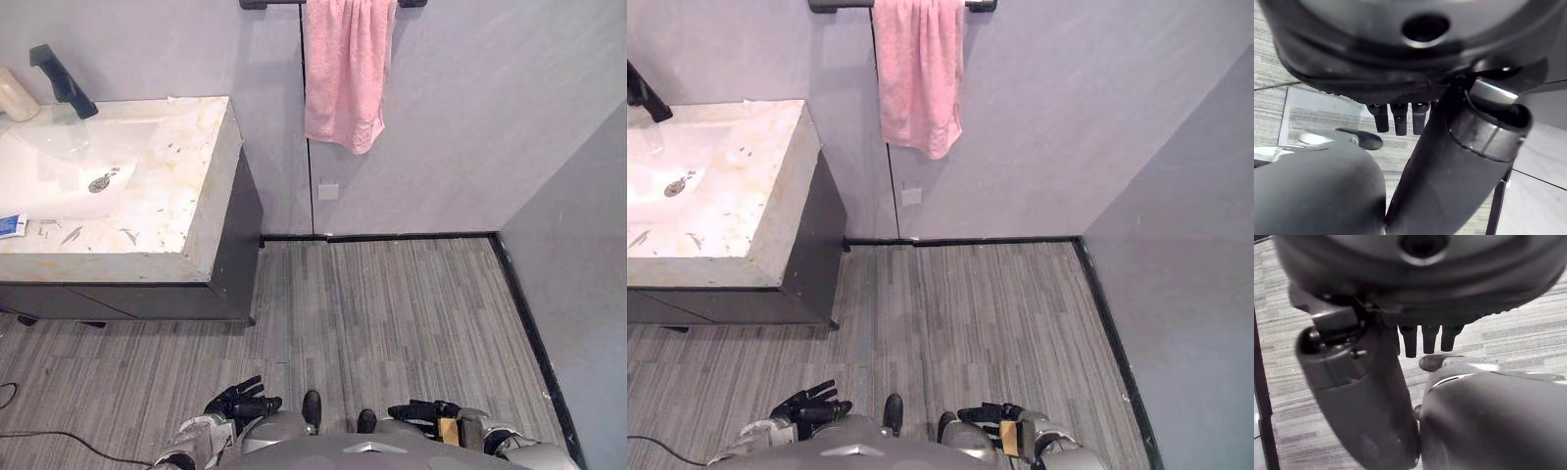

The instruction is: Organize the bathroom.

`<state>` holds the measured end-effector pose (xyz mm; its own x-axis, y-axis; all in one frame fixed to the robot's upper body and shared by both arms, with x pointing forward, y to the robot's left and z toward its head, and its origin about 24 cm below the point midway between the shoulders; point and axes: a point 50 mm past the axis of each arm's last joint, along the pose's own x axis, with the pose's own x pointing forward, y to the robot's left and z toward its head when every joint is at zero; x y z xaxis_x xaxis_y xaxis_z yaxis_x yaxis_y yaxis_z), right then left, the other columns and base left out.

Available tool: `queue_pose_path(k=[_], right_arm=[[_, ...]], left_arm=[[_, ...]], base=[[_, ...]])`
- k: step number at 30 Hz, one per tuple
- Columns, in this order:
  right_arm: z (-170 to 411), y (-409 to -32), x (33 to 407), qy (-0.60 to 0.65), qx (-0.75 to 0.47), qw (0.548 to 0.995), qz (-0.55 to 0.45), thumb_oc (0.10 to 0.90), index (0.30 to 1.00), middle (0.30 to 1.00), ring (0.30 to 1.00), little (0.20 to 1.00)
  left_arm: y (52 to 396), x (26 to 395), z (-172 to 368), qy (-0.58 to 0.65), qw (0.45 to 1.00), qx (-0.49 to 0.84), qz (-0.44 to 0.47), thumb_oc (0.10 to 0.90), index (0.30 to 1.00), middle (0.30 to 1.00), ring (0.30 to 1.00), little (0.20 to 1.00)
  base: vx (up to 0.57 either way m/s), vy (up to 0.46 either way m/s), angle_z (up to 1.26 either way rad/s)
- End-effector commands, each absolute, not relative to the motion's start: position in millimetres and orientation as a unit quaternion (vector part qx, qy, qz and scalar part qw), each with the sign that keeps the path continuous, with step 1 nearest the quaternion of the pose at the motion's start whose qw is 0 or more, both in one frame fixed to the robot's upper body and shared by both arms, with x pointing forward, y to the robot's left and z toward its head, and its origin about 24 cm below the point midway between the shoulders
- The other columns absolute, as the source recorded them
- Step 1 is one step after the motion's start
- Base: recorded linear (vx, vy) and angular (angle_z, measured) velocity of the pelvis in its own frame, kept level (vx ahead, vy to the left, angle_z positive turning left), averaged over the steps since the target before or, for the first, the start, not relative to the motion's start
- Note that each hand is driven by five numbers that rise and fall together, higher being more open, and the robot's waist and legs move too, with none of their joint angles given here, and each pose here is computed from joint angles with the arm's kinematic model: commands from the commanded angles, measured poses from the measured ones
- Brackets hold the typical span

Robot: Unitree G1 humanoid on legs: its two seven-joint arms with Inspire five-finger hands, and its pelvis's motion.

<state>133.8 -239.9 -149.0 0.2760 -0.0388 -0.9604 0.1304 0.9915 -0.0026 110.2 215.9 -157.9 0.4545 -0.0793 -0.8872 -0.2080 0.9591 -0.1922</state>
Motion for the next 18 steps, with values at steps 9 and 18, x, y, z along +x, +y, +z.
queue_pose_path(k=[9, 18], right_arm=[[-163, -244, 70, 0.686, 0.026, 0.727, -0.034, 0.8, 0.9, 0.9, 0.9, 0.9], [-166, -237, 64, 0.684, 0.05, 0.726, -0.055, 0.8, 0.9, 0.9, 0.9, 0.9]], left_arm=[[239, 86, -158, 0.535, 0.834, -0.115, 0.069, 0.8, 0.9, 0.9, 0.9, 0.9], [223, 104, -156, 0.519, 0.843, -0.135, 0.032, 0.8, 0.9, 0.9, 0.9, 0.9]], base=[[0.26, -0.179, 0.31], [0.22, -0.22, 0.44]])
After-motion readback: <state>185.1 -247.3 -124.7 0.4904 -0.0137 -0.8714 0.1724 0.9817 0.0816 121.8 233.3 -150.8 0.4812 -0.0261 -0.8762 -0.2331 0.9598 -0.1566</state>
